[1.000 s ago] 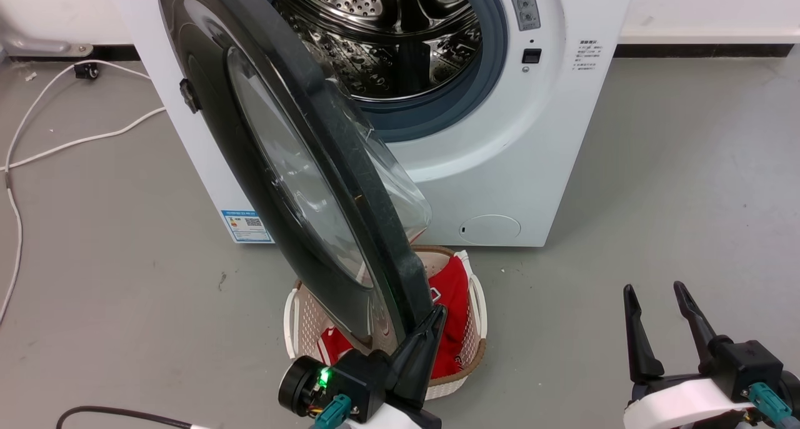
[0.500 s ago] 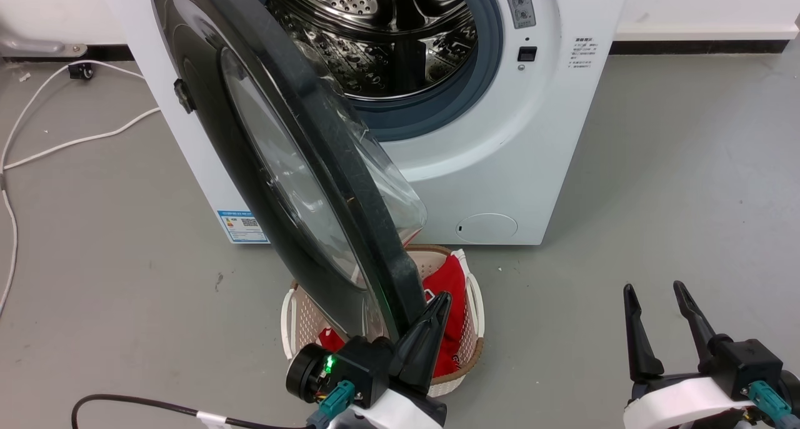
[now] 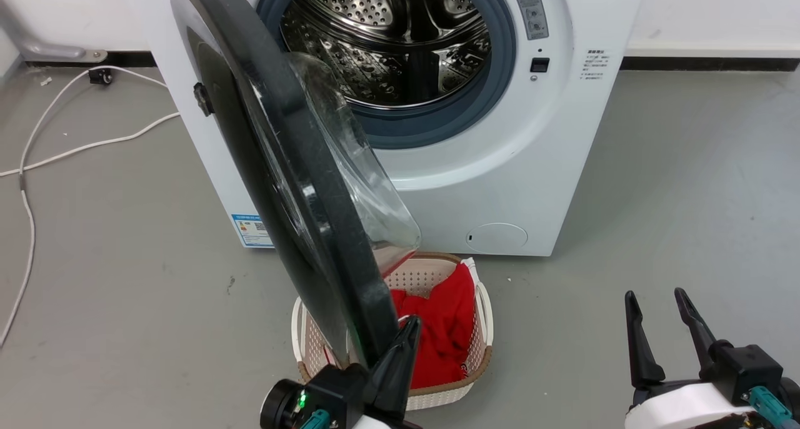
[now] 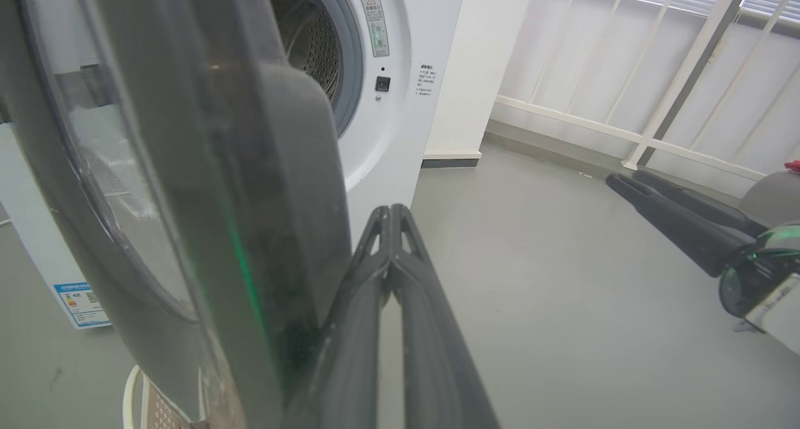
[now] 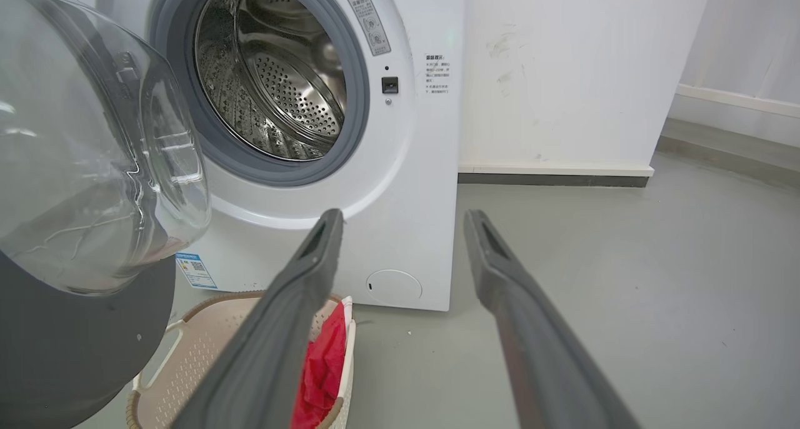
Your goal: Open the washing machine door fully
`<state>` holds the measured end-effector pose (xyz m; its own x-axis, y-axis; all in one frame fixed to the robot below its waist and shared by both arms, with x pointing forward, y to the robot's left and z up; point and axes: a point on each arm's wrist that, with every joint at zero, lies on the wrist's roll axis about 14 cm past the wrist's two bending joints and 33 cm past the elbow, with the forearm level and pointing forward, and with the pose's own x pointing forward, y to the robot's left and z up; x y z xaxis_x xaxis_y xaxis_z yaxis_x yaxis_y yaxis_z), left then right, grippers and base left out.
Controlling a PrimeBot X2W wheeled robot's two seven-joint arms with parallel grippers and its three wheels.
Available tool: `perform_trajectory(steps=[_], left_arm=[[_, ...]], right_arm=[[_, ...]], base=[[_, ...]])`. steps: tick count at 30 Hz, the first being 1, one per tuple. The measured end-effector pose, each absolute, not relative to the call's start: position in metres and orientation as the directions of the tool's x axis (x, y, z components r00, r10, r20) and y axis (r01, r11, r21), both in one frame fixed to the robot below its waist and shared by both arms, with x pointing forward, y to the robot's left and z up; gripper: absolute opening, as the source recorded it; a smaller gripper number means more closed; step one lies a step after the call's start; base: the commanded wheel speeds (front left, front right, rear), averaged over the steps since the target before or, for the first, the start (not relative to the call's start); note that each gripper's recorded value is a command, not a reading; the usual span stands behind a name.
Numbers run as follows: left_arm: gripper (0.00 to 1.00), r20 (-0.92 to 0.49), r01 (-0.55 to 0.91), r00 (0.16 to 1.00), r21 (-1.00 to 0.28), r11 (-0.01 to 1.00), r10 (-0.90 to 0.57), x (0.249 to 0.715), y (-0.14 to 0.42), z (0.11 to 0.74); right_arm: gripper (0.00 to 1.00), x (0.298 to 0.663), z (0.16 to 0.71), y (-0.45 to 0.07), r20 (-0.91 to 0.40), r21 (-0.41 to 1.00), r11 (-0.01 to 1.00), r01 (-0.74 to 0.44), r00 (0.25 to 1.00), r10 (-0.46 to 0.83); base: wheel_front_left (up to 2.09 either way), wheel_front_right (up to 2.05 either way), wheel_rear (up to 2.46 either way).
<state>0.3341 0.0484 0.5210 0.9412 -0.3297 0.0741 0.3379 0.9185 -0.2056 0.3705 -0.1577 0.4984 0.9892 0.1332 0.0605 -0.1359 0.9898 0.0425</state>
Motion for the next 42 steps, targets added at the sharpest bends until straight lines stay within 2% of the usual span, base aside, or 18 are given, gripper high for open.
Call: perform_trajectory(steps=[22,42], left_arm=[[0.0,0.047,0.021,0.999,-0.175,0.984,-0.013,0.302,0.137,0.524],[0.0,0.08,-0.314,0.94,-0.164,0.935,0.33,0.295,0.273,0.531]], right_arm=[[1.0,0.381,0.497,-0.13,0.058,0.042,0.975,-0.218,0.975,0.216],[1.0,0.398,0.491,-0.103,0.045,0.05,0.956,-0.291,0.956,0.288]], base=[[0.0,0.0,0.0],[0.0,0.0,0.0]])
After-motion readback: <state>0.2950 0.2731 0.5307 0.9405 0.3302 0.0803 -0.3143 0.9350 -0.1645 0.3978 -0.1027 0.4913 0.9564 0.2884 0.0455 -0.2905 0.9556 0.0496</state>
